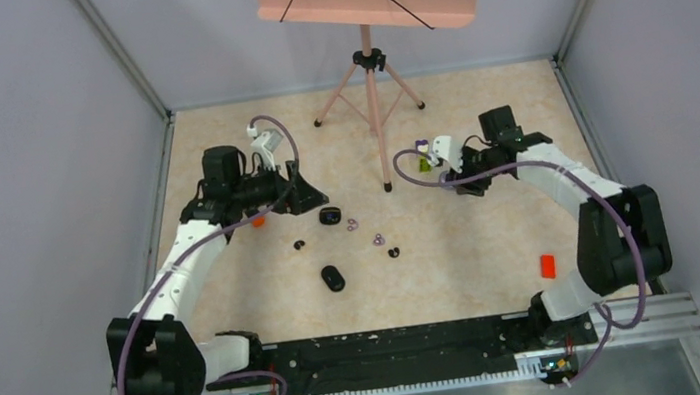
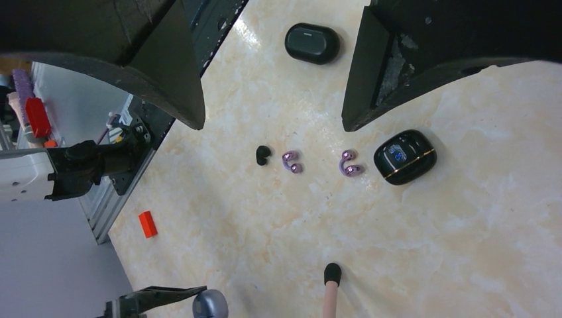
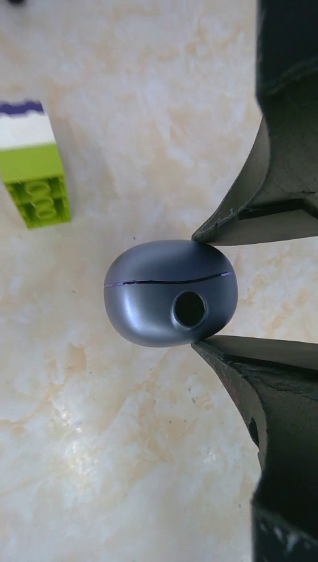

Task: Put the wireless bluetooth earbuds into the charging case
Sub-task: Pick up the charging case from the center of the board, then pass from the right arm to the left

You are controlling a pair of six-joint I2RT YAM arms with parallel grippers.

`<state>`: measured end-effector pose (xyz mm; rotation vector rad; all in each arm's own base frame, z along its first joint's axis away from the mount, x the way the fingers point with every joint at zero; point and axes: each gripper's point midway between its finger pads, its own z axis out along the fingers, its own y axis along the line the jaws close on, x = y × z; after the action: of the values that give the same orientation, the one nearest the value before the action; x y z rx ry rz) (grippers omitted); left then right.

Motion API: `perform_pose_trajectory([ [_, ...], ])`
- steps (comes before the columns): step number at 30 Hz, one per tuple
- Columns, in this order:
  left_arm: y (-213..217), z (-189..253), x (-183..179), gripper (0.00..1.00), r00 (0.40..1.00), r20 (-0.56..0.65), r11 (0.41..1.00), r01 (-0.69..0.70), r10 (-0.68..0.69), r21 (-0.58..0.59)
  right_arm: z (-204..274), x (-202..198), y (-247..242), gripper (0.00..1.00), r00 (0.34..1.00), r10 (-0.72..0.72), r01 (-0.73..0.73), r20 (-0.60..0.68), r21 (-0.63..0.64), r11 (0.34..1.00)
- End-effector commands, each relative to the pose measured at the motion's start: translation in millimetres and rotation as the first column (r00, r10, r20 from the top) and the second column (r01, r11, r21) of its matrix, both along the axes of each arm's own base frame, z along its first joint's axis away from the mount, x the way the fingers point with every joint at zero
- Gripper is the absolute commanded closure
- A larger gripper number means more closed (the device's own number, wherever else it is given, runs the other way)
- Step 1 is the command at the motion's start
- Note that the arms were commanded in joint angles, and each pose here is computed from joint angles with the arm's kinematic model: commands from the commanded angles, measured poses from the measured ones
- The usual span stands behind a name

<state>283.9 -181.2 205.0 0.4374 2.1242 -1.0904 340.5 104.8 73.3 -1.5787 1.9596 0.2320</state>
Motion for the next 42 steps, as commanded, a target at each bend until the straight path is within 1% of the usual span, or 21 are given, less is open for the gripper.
perform_pose_trajectory([
  [1, -10.7, 12.4, 14.0, 0.21, 0.999, 0.04, 0.997, 0.026, -0.023, -0.074, 65.4, -7.9, 35.6, 0.75, 0.989, 0.071, -0.087, 0.131, 0.124, 0.988],
  [4, -23.9, 22.0, 21.3, 0.21, 0.996, 0.084, 0.994, 0.045, -0.036, -0.1, 110.3, -20.8, 70.3, 0.75, 0.971, 0.106, -0.146, 0.214, 0.18, 0.973],
  [7, -40.6, 43.4, 26.8, 0.22, 0.989, 0.133, 0.986, 0.077, -0.058, -0.145, 152.3, -32.4, 110.9, 0.75, 0.945, 0.133, -0.208, 0.3, 0.235, 0.949],
  [8, -47.3, 49.7, 26.1, 0.22, 0.987, 0.142, 0.983, 0.101, -0.079, -0.153, 165.9, -34.3, 122.2, 0.75, 0.938, 0.127, -0.218, 0.321, 0.264, 0.94],
  [12, -77.3, 78.2, 18.3, 0.22, 0.943, 0.252, 0.953, 0.26, -0.216, -0.157, 205.1, -30.0, 156.1, 0.75, 0.912, 0.093, -0.237, 0.399, 0.329, 0.914],
  [15, -90.2, 88.0, 15.5, 0.22, 0.925, 0.271, 0.934, 0.317, -0.266, -0.164, 225.0, -29.0, 174.3, 0.76, 0.897, 0.1, -0.27, 0.432, 0.354, 0.896],
  [18, -97.8, 92.6, 15.9, 0.23, 0.92, 0.271, 0.924, 0.337, -0.282, -0.182, 229.6, -30.8, 184.3, 0.75, 0.884, 0.119, -0.296, 0.453, 0.343, 0.891],
  [20, -100.7, 94.3, 18.4, 0.26, 0.923, 0.264, 0.919, 0.338, -0.281, -0.201, 230.5, -31.9, 189.0, 0.75, 0.873, 0.125, -0.305, 0.471, 0.33, 0.893],
  [24, -105.6, 101.7, 19.7, 0.33, 0.912, 0.286, 0.902, 0.365, -0.296, -0.232, 231.1, -35.4, 197.4, 0.75, 0.859, 0.134, -0.319, 0.495, 0.311, 0.895],
  [29, -108.8, 101.7, 19.7, 0.46, 0.907, 0.277, 0.891, 0.385, -0.317, -0.243, 235.5, -36.4, 204.4, 0.75, 0.848, 0.127, -0.325, 0.515, 0.314, 0.892],
  [32, -109.7, 102.3, 18.7, 0.57, 0.903, 0.279, 0.885, 0.396, -0.327, -0.246, 237.9, -35.9, 206.8, 0.75, 0.841, 0.122, -0.326, 0.526, 0.314, 0.891],
  [34, -109.8, 101.6, 18.6, 0.61, 0.902, 0.277, 0.883, 0.399, -0.33, -0.248, 237.2, -36.3, 207.8, 0.75, 0.84, 0.126, -0.329, 0.528, 0.311, 0.892],
  [36, -110.4, 103.1, 17.3, 0.67, 0.898, 0.283, 0.878, 0.409, -0.338, -0.25, 235.2, -37.3, 209.0, 0.75, 0.838, 0.131, -0.333, 0.53, 0.306, 0.892],
  [37, -110.7, 102.5, 17.0, 0.69, 0.897, 0.281, 0.875, 0.412, -0.341, -0.253, 234.9, -37.6, 209.4, 0.75, 0.837, 0.134, -0.335, 0.53, 0.304, 0.892],
  [38, -110.8, 102.9, 16.6, 0.69, 0.897, 0.281, 0.875, 0.413, -0.342, -0.254, 235.3, -39.0, 210.0, 0.75, 0.834, 0.138, -0.34, 0.534, 0.301, 0.891],
  [41, -110.8, 104.2, 16.9, 0.59, 0.897, 0.279, 0.873, 0.413, -0.342, -0.258, 233.2, -40.5, 212.2, 0.74, 0.827, 0.148, -0.349, 0.543, 0.289, 0.892],
  [42, -111.1, 104.5, 16.8, 0.57, 0.897, 0.28, 0.873, 0.414, -0.342, -0.259, 231.9, -40.2, 212.7, 0.74, 0.826, 0.147, -0.347, 0.544, 0.287, 0.893],
])
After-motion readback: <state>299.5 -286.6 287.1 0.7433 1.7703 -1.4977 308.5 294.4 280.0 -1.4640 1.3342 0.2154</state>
